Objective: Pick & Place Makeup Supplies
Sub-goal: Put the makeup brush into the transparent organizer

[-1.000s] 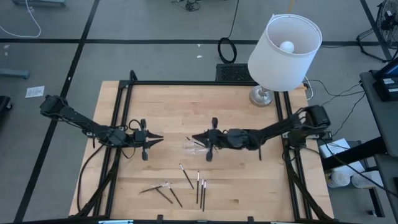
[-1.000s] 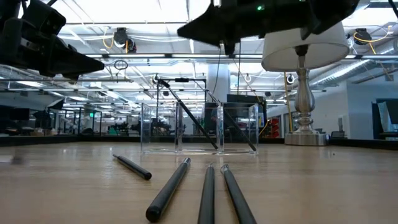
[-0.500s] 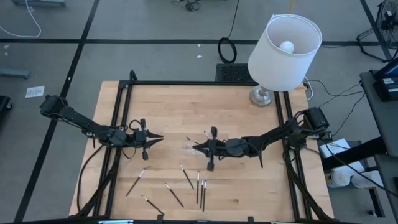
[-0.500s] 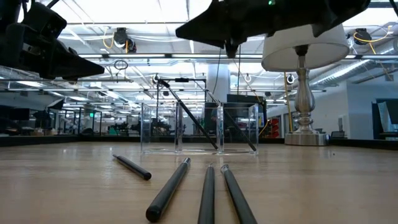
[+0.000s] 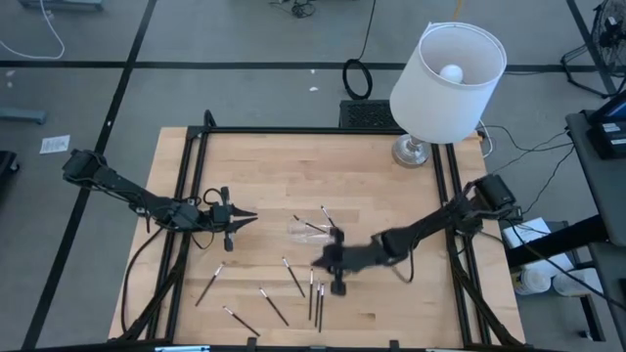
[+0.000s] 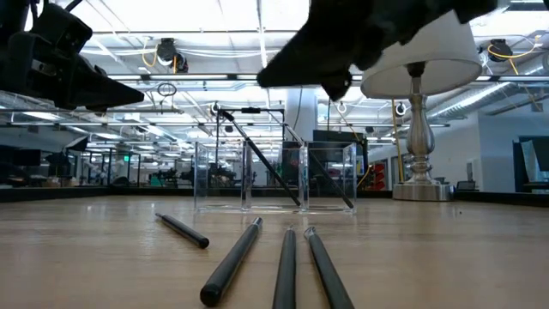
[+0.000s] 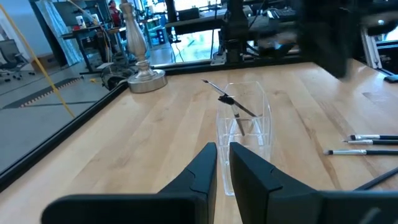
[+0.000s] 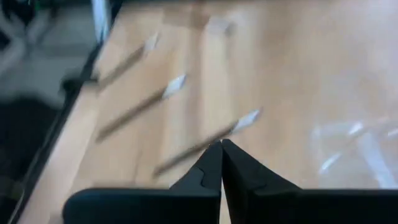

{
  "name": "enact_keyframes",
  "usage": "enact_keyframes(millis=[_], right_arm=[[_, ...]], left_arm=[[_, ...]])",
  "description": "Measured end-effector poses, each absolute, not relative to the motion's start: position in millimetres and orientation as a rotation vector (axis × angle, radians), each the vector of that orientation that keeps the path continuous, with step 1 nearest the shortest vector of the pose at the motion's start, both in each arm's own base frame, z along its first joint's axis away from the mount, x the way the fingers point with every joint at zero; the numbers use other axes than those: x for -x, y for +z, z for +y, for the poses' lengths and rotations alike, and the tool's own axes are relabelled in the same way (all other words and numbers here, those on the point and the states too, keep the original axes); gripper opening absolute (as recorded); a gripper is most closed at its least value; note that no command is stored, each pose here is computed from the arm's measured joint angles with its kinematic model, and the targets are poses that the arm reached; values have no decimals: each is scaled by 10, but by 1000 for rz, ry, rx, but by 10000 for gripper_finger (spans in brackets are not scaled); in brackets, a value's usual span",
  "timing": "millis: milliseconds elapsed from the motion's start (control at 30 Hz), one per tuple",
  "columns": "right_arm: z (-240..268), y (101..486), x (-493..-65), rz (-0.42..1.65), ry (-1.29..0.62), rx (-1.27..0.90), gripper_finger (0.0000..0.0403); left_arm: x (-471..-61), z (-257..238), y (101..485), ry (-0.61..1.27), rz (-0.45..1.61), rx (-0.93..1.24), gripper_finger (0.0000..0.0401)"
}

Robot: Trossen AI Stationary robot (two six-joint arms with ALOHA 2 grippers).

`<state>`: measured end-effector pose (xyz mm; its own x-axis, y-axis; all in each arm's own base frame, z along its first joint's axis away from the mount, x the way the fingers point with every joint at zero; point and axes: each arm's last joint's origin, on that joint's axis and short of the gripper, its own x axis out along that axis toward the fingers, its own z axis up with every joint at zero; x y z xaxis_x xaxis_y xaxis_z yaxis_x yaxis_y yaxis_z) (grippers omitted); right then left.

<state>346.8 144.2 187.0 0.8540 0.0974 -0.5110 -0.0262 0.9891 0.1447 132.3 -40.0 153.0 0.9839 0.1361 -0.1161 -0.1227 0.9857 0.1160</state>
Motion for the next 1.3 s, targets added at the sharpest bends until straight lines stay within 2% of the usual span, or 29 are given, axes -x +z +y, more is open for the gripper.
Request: enact_keyframes(millis=[200, 467, 900, 1033, 1200, 1300], right_arm=[[1847, 1981, -3587, 661, 182, -135, 0], [1983, 1843, -3600, 697, 137, -50, 8], [1985, 1695, -3515, 765, 101, -221, 76], [2111, 1683, -3451, 769, 85, -291, 58], [2389, 1646, -3520, 772, 126, -299, 7], [2492, 1607, -3645, 769, 130, -292, 10]], left_arm=[[-1322, -400, 1530, 129, 124, -99, 51], [-1323, -401, 1531, 125, 123, -95, 51], [-1314, -400, 1472, 122, 177, -58, 51], [-1313, -406, 1467, 104, 181, -35, 51], [-1314, -408, 1467, 96, 181, -30, 51], [-1314, -408, 1468, 97, 180, -42, 51]])
